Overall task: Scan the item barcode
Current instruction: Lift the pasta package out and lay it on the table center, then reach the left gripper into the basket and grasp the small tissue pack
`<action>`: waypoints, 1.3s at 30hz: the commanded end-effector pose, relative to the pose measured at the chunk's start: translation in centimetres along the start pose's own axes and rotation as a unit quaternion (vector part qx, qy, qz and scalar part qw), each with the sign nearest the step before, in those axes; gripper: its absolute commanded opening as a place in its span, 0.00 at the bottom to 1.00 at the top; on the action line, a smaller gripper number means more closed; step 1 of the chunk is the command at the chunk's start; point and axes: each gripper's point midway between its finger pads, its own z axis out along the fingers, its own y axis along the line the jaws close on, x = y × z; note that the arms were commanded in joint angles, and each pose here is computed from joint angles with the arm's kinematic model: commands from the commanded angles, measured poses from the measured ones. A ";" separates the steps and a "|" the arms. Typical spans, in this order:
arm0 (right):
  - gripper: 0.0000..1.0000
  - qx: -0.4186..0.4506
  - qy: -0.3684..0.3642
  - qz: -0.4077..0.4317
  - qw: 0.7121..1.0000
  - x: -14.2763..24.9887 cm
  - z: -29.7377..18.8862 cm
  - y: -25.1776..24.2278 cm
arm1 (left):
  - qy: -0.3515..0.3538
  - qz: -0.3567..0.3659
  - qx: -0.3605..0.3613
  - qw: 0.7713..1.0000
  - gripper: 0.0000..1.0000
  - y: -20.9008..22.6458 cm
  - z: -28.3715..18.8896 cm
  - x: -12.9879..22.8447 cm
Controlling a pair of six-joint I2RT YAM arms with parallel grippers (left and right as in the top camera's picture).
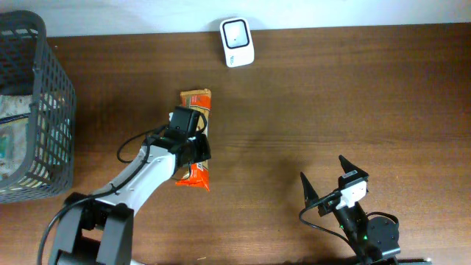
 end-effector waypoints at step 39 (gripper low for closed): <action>0.99 -0.005 0.001 -0.003 1.000 0.3 0.0 0.3 | -0.317 -0.183 -0.227 0.903 0.99 31.3 -35.1 -17.5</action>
